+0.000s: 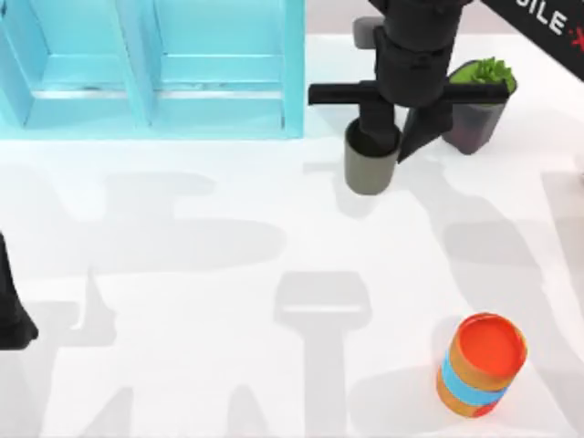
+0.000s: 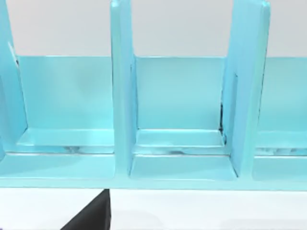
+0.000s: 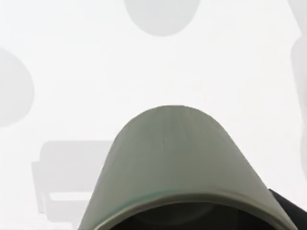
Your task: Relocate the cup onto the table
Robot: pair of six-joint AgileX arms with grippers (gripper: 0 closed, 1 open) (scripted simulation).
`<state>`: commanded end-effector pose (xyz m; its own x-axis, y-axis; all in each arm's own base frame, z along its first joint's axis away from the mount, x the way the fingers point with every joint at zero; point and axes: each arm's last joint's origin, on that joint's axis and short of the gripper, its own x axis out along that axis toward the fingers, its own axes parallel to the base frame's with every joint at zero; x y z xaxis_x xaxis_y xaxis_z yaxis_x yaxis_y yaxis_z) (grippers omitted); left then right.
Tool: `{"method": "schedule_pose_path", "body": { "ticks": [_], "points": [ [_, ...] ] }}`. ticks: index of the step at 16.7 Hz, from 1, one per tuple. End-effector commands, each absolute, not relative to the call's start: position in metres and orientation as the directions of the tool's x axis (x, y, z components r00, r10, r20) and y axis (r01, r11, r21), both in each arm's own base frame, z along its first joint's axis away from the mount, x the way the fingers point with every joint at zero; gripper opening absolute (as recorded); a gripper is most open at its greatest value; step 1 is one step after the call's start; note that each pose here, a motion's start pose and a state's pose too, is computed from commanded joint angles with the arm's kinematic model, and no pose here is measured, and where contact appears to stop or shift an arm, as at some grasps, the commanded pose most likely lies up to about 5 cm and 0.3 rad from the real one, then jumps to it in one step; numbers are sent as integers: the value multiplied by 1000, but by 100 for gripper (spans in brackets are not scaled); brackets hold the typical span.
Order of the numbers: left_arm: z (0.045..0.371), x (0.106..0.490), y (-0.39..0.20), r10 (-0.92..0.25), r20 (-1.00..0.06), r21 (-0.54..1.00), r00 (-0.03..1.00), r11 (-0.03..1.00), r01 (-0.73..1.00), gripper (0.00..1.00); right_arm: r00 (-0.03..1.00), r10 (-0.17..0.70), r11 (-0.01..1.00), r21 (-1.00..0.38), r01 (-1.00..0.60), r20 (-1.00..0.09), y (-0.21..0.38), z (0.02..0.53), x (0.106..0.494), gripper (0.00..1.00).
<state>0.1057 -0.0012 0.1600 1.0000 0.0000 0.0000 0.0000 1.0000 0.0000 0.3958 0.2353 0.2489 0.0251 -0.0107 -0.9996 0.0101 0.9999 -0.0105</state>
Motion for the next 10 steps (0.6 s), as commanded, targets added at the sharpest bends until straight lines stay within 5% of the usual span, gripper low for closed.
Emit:
{"method": "schedule_pose_path", "body": {
  "ticks": [10],
  "points": [
    [160,106,-1,0,0,0,1000,1000,0,100,22,-12,1000,-12,11,-1000,243,189,398,0]
  ]
}}
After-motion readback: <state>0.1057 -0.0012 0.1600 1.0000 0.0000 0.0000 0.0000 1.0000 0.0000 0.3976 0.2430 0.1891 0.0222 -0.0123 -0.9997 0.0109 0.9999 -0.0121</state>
